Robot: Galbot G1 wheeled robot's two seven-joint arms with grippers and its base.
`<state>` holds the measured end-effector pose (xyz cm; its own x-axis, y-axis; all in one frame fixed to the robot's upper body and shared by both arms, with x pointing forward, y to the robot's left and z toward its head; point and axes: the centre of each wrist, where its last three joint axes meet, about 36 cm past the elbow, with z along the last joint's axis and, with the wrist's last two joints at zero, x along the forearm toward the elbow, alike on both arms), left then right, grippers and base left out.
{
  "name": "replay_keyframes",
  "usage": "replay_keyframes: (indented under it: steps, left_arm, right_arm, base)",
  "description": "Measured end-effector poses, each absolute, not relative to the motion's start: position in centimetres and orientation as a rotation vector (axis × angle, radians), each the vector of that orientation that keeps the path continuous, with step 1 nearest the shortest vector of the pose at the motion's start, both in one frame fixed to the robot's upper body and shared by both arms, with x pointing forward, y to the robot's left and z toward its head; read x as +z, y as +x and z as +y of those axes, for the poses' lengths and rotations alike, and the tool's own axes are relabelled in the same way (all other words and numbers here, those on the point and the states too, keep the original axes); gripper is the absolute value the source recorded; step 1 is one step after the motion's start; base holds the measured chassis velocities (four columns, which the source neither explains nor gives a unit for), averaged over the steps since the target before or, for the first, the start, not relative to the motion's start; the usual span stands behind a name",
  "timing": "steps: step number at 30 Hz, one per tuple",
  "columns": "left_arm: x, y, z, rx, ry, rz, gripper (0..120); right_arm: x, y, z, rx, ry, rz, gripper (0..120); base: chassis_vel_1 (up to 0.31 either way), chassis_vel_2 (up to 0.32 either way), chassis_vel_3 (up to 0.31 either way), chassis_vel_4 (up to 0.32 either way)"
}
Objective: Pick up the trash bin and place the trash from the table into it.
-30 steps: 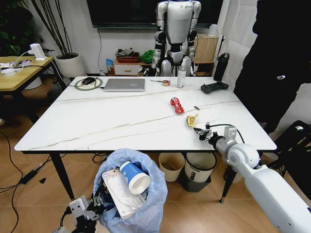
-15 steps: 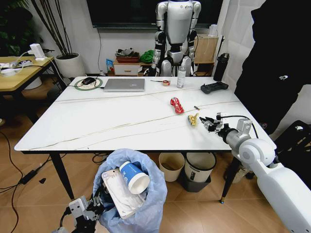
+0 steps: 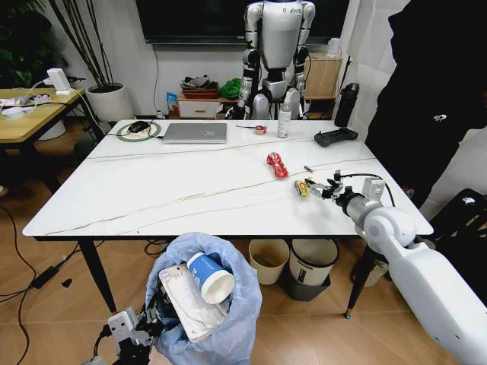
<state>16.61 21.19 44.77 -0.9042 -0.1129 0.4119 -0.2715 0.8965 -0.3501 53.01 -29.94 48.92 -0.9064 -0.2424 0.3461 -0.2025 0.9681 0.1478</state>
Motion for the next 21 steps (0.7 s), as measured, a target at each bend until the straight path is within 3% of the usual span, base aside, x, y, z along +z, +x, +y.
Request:
replay_keyframes:
  steps: [13, 19, 21]
  left_arm:
    - [44.6, 16.7, 21.2, 0.577, 0.291, -2.675, 0]
    - [44.5, 16.8, 21.2, 0.580, 0.291, -2.673, 0]
    - [44.5, 16.8, 21.2, 0.580, 0.290, -2.673, 0]
  right_arm:
    - [46.4, 55.5, -29.6, -0.129, 0.294, -2.704, 100]
    - [45.7, 55.5, -28.9, -0.126, 0.322, -2.694, 86]
    - [45.5, 55.5, -28.7, -0.125, 0.326, -2.690, 75]
  base:
    - [0.000, 0.000, 0.000, 0.000]
    - [0.000, 0.000, 0.000, 0.000]
    - [0.000, 0.000, 0.000, 0.000]
